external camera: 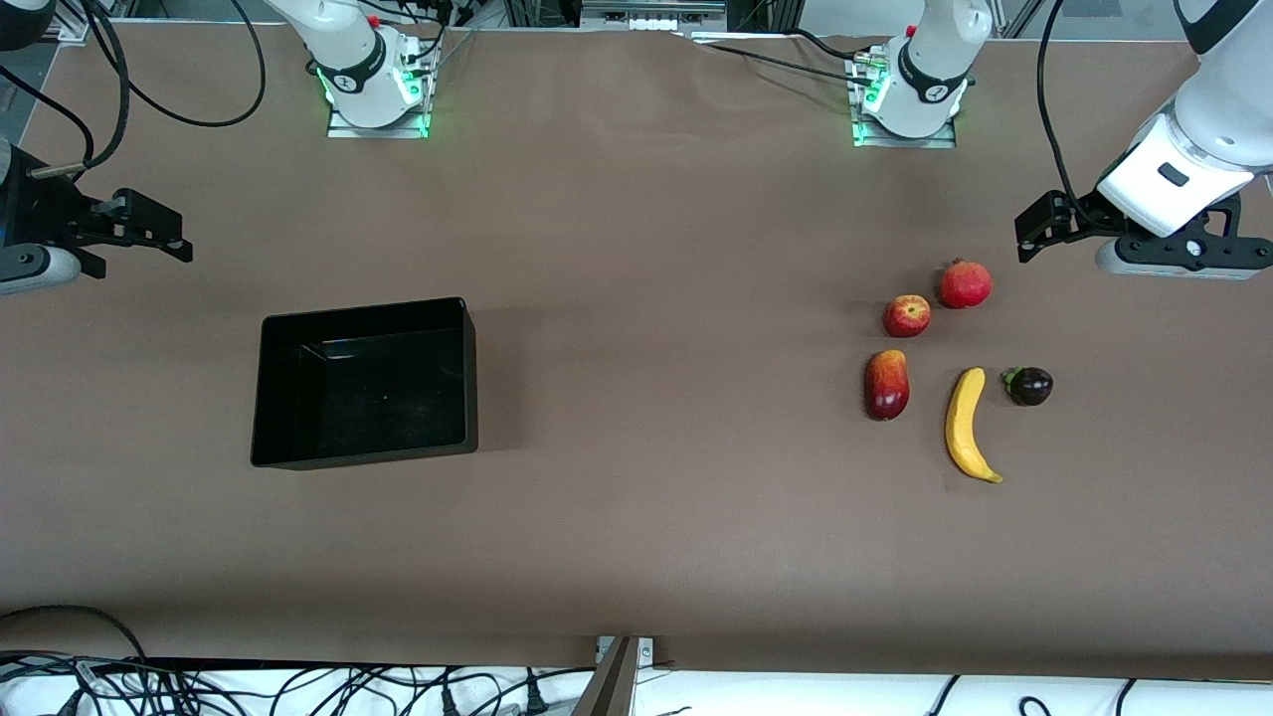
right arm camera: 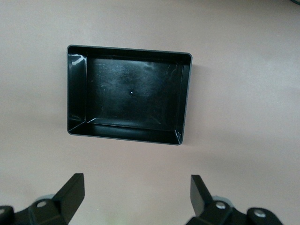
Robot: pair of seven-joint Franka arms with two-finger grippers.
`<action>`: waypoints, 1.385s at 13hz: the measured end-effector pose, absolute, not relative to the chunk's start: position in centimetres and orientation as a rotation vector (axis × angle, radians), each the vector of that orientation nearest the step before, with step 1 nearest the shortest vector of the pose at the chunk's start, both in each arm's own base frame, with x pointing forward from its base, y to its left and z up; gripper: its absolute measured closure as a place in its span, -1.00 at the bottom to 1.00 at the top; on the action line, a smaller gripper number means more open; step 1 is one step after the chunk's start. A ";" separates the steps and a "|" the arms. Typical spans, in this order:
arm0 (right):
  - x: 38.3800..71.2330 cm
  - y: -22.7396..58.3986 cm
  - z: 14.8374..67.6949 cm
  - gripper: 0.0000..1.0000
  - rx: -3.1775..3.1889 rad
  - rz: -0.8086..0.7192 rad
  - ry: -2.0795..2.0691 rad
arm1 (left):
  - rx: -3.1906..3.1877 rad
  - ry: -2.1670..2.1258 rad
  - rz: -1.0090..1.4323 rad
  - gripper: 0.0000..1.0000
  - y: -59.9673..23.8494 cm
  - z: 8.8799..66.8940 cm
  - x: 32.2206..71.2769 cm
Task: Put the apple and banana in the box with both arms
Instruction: 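Move the right gripper down to the edge of the black box, then push the black box with the right gripper toward the fruit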
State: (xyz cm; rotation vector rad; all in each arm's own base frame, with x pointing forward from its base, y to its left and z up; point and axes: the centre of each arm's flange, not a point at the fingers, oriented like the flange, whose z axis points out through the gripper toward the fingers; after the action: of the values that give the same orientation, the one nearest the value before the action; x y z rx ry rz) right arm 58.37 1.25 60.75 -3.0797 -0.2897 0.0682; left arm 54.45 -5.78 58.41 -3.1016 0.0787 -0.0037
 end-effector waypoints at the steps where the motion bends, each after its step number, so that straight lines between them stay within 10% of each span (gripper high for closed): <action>1: 58.4 1.2 60.8 -1.00 -3.084 0.065 -0.290 | -3.102 0.079 -0.003 -1.00 -5.8 58.4 54.4; 8: 58.9 1.1 58.8 -1.00 -3.094 0.094 -0.288 | -3.102 0.079 -0.003 -1.00 -5.8 58.4 54.4; 18: 61.5 -5.7 25.8 -0.99 -3.173 0.094 -0.157 | -3.102 0.079 -0.005 -1.00 -5.8 58.5 54.5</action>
State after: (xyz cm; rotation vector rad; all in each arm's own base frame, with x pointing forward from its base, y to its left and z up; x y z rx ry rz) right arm 61.53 -5.66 25.81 -3.1734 -0.1573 0.0936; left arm 54.47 -5.79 58.46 -3.1017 0.0789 -0.0049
